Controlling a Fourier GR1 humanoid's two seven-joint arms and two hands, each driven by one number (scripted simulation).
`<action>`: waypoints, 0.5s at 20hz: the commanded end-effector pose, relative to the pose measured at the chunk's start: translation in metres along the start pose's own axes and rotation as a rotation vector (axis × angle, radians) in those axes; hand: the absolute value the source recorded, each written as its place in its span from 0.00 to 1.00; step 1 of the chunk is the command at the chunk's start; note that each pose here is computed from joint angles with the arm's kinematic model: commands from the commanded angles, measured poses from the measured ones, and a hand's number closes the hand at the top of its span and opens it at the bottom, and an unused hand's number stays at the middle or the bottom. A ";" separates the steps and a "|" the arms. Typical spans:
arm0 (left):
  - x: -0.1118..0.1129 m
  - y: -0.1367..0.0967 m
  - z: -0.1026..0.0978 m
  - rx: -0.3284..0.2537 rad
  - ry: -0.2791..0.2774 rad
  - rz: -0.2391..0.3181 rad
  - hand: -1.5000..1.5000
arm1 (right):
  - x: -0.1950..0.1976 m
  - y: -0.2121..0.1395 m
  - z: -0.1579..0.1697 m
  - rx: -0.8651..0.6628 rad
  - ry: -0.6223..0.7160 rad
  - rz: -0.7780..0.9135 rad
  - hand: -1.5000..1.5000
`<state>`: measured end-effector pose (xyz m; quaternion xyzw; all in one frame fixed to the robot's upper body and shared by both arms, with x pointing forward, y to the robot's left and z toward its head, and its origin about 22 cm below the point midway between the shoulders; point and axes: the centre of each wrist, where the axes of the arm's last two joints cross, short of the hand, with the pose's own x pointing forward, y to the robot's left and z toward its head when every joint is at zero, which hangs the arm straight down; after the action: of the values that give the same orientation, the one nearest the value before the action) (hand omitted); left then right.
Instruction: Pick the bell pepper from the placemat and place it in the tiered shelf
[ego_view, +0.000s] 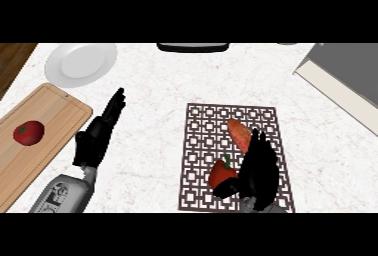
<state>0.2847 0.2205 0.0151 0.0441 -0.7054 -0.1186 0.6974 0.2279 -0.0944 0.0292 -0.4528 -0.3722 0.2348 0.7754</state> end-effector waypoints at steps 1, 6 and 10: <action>-0.006 -0.012 0.002 0.003 0.015 -0.005 0.50 | 0.005 0.012 0.004 -0.002 0.221 -0.044 0.00; 0.001 -0.009 -0.003 0.014 0.005 0.011 0.50 | 0.007 0.014 0.008 0.031 0.205 -0.015 1.00; 0.002 -0.014 0.002 0.006 -0.007 -0.003 0.50 | 0.010 0.023 0.000 0.046 0.186 0.059 1.00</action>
<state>0.2823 0.2155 0.0100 0.0467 -0.7066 -0.1169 0.6963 0.2252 -0.0868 0.0189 -0.4365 -0.3701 0.2468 0.7821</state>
